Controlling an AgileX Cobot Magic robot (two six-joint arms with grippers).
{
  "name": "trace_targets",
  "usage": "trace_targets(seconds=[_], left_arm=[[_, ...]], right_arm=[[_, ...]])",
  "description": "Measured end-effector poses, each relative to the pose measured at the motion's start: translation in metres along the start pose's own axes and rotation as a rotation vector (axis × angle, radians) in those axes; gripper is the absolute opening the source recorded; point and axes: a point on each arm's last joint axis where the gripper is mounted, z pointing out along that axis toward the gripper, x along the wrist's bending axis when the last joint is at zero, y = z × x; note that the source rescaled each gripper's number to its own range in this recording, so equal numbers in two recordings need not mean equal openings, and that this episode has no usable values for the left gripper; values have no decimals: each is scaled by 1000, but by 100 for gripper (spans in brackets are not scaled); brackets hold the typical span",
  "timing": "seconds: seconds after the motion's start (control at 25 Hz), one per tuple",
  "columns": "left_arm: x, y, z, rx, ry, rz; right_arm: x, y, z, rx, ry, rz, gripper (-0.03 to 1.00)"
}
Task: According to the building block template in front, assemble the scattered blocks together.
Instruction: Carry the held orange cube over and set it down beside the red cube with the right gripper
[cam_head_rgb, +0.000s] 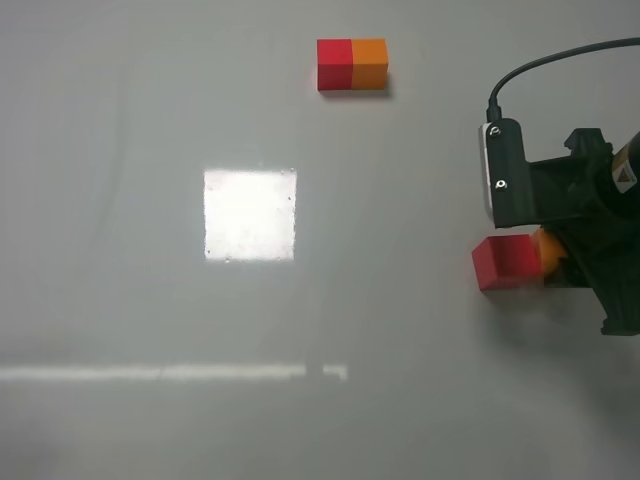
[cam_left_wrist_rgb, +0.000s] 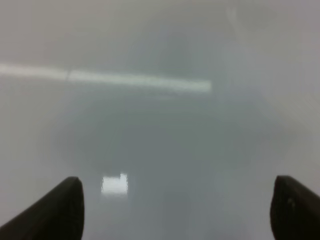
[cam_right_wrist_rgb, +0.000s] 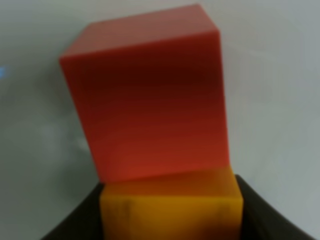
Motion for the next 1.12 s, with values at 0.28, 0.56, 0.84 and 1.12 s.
trace_targets(seconds=[0.28, 0.56, 0.84, 1.12], left_arm=[[0, 0, 0, 0, 0, 0], [0, 0, 0, 0, 0, 0], [0, 0, 0, 0, 0, 0], [0, 0, 0, 0, 0, 0]], right_arm=[[1, 3, 2, -24, 6, -21, 1], [3, 5, 2, -49, 32, 3, 1], [5, 8, 2, -78, 61, 31, 1], [7, 9, 2, -83, 72, 60, 1]])
